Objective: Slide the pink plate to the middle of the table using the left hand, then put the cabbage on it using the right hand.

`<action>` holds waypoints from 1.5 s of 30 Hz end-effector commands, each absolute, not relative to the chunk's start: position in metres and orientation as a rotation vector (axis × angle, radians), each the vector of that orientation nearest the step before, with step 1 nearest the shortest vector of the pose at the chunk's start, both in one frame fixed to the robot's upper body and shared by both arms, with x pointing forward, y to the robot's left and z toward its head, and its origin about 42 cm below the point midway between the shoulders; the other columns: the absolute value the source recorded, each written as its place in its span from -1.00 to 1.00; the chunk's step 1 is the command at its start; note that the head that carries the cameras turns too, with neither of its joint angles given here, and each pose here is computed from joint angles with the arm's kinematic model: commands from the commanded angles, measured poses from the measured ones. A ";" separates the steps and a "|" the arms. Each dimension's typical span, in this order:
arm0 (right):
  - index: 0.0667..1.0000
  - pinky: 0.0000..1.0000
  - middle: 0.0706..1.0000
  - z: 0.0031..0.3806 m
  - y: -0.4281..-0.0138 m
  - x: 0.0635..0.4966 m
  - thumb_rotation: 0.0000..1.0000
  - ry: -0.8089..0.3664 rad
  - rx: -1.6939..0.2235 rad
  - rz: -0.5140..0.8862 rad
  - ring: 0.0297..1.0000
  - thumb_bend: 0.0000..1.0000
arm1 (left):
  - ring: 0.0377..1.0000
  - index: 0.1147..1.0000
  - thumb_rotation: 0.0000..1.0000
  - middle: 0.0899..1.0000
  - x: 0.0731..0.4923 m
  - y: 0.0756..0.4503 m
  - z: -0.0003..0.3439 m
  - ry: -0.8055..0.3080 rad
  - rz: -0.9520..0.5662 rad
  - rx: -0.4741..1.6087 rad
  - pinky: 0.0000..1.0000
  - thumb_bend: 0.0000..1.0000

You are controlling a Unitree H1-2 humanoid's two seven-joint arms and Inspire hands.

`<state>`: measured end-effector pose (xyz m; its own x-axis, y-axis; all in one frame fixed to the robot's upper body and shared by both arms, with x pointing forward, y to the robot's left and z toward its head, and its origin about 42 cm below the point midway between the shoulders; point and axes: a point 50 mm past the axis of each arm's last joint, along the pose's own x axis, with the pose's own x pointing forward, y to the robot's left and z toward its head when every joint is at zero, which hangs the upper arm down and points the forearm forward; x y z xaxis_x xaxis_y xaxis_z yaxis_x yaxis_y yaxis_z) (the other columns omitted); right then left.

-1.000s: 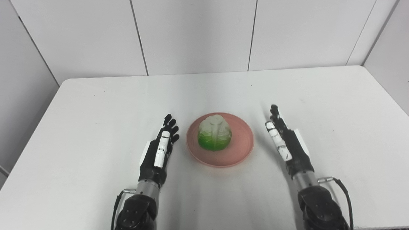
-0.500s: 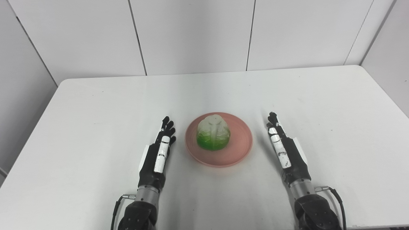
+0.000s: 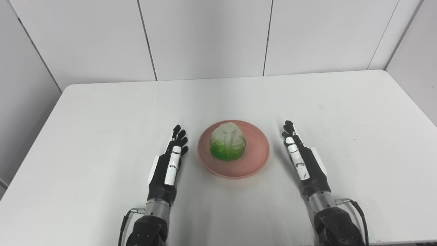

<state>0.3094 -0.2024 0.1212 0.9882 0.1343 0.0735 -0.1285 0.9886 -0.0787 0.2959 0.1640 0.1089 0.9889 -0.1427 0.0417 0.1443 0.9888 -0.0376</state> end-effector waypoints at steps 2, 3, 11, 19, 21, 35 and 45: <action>0.99 1.00 1.00 0.122 -0.202 0.313 1.00 -0.097 -0.073 0.145 0.98 -0.41 | 0.91 0.96 1.00 0.94 0.296 0.165 0.101 -0.020 -0.149 -0.020 0.85 -0.20; 0.99 1.00 0.99 0.122 -0.202 0.313 1.00 -0.098 -0.072 0.147 0.97 -0.42 | 0.91 0.96 1.00 0.94 0.296 0.165 0.101 -0.020 -0.148 -0.020 0.85 -0.21; 0.96 0.99 0.97 0.123 -0.202 0.312 1.00 -0.088 -0.061 0.158 0.95 -0.41 | 0.91 0.97 1.00 0.93 0.298 0.163 0.105 -0.028 -0.144 -0.023 0.87 -0.23; 0.96 0.99 0.96 0.126 -0.201 0.311 1.00 -0.086 -0.058 0.165 0.94 -0.41 | 0.90 0.97 1.00 0.92 0.297 0.165 0.106 -0.019 -0.144 -0.008 0.88 -0.19; 0.96 0.99 0.96 0.125 -0.201 0.312 1.00 -0.085 -0.065 0.170 0.94 -0.41 | 0.91 0.97 1.00 0.93 0.298 0.166 0.105 -0.018 -0.149 -0.005 0.88 -0.16; 0.95 0.98 0.95 0.126 -0.202 0.311 1.00 -0.073 -0.069 0.173 0.93 -0.42 | 0.92 0.99 1.00 0.95 0.296 0.164 0.107 -0.010 -0.158 -0.002 0.93 -0.13; 0.97 1.00 0.97 0.125 -0.204 0.313 1.00 -0.051 -0.088 0.179 0.95 -0.41 | 0.91 0.98 1.00 0.94 0.299 0.162 0.105 -0.010 -0.154 -0.012 0.92 -0.14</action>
